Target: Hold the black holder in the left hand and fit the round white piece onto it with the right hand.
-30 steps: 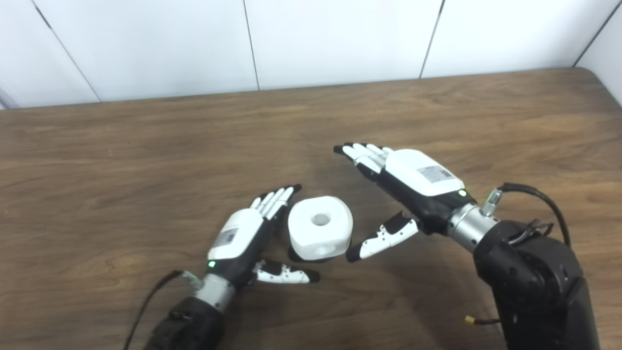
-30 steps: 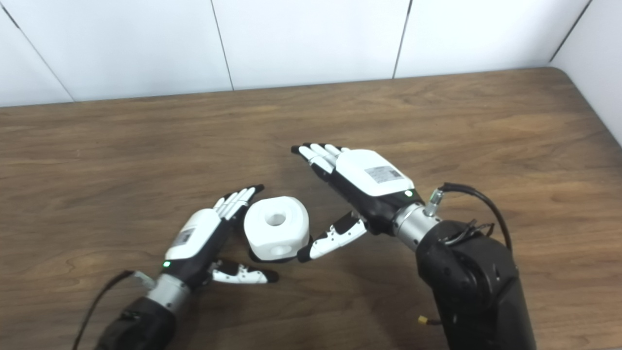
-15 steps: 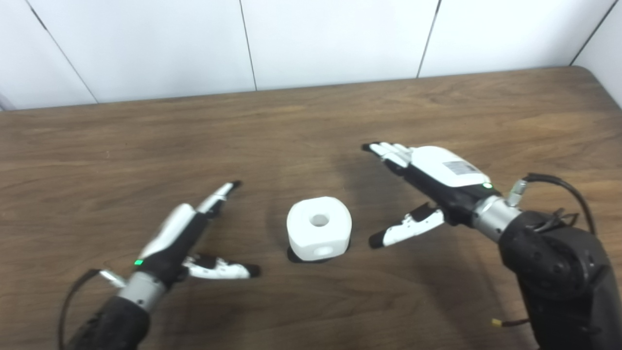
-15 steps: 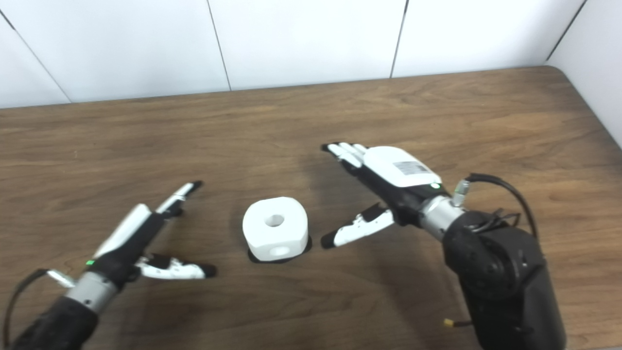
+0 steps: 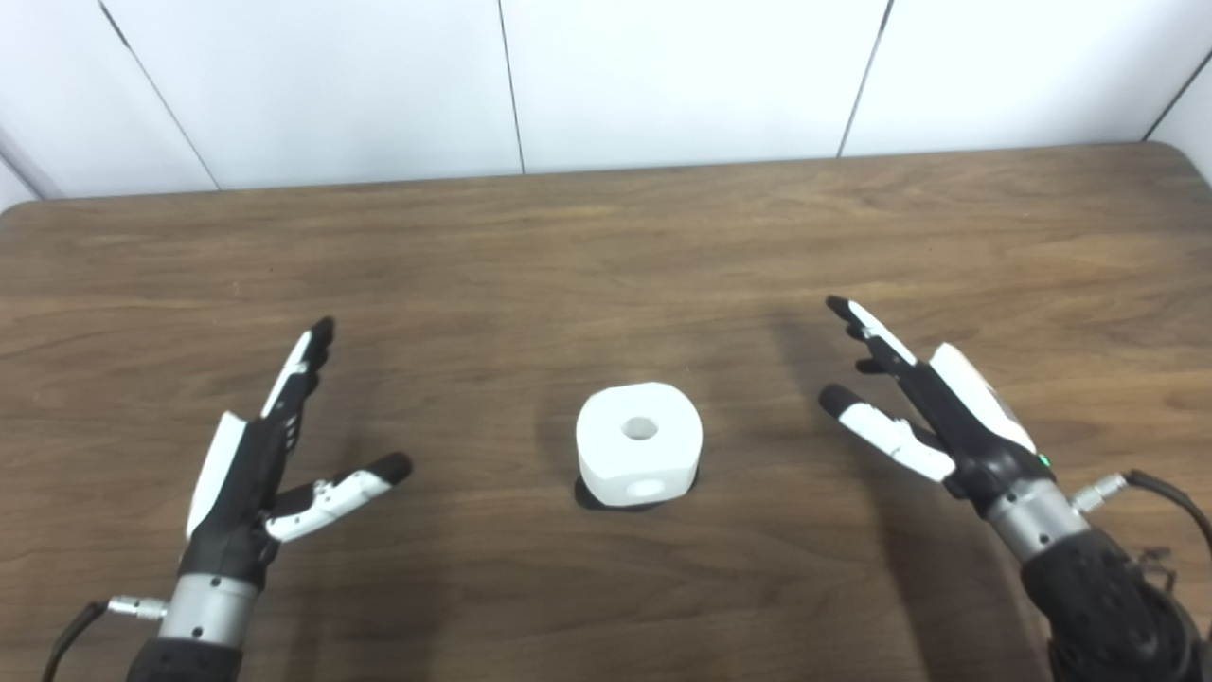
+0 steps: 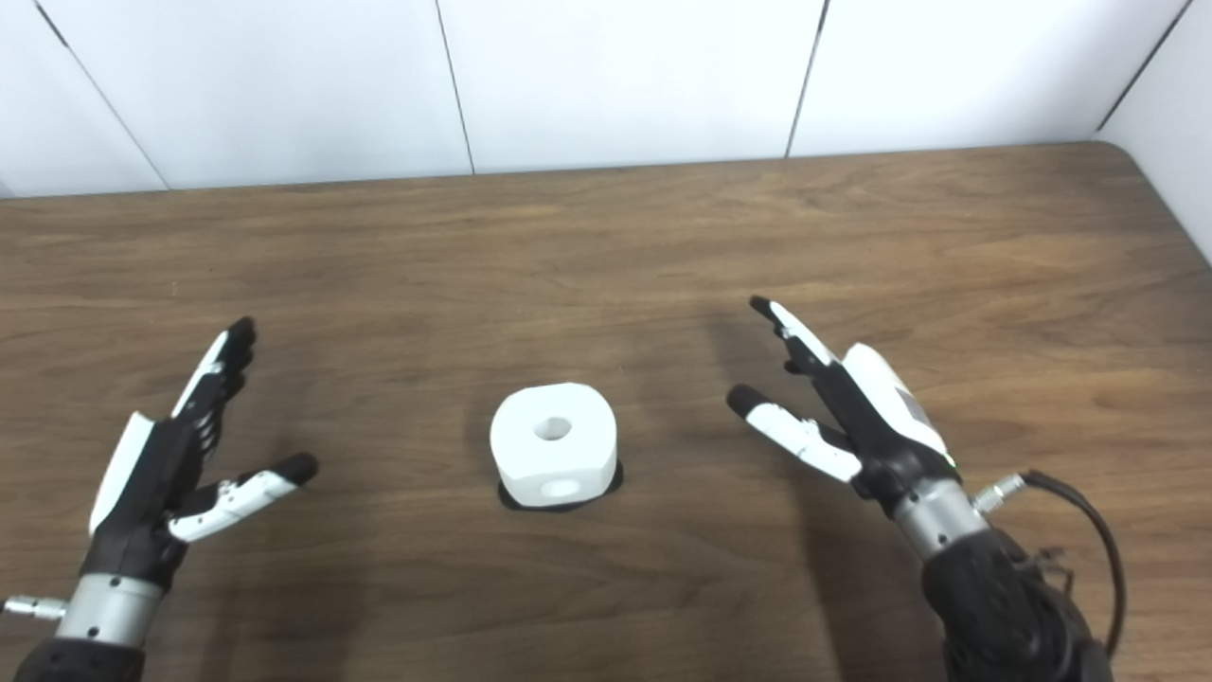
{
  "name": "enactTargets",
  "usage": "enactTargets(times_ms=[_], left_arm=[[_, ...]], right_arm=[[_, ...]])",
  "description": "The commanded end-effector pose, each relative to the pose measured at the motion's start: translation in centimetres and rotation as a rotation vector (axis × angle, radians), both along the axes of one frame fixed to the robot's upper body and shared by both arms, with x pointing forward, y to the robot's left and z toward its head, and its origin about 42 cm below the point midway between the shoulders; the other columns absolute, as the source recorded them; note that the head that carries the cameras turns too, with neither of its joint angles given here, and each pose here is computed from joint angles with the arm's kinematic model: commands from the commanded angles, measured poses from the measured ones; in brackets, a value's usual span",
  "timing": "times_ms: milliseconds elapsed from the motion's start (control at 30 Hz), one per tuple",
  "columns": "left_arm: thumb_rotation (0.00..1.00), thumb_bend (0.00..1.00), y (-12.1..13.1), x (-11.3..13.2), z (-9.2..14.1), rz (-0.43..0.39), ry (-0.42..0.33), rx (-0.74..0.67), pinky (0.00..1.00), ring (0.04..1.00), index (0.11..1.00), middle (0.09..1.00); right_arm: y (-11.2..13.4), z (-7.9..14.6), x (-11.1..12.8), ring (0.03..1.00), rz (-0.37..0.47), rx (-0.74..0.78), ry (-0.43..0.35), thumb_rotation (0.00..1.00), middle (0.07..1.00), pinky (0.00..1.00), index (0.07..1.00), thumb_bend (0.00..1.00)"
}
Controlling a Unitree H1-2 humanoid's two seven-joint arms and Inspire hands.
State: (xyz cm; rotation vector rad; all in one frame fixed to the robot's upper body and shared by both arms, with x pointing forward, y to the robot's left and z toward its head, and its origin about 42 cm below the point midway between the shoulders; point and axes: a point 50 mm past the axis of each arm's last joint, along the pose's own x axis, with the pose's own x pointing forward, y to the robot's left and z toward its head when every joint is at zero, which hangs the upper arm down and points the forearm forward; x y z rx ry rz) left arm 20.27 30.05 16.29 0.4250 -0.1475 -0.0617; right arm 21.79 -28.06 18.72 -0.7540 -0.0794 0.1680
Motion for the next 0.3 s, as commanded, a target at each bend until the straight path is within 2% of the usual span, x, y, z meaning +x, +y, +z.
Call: enactTargets(times_ms=[0,33,267], left_arm=[[0.62,0.98,0.2,-0.2,0.5,0.022,-0.099,-0.008,0.99,1.000,1.000,1.000],[0.66,0.95,0.3,-0.5,0.3,0.032,-0.104,-0.010,0.98,1.000,1.000,1.000],[0.71,0.84,0.5,-1.4,-1.4,0.086,-0.103,-0.044,0.96,0.999,1.000,1.000]], right_arm=[[-0.3,0.7,-0.5,0.937,-0.012,0.045,-0.102,1.00,0.972,0.85,0.976,0.57],[-0.5,0.3,-0.9,0.940,-0.026,0.074,-0.099,1.00,0.976,0.86,0.980,0.57],[-0.6,-1.6,-2.8,0.952,-0.105,0.245,-0.103,1.00,0.992,0.85,0.988,0.53]])
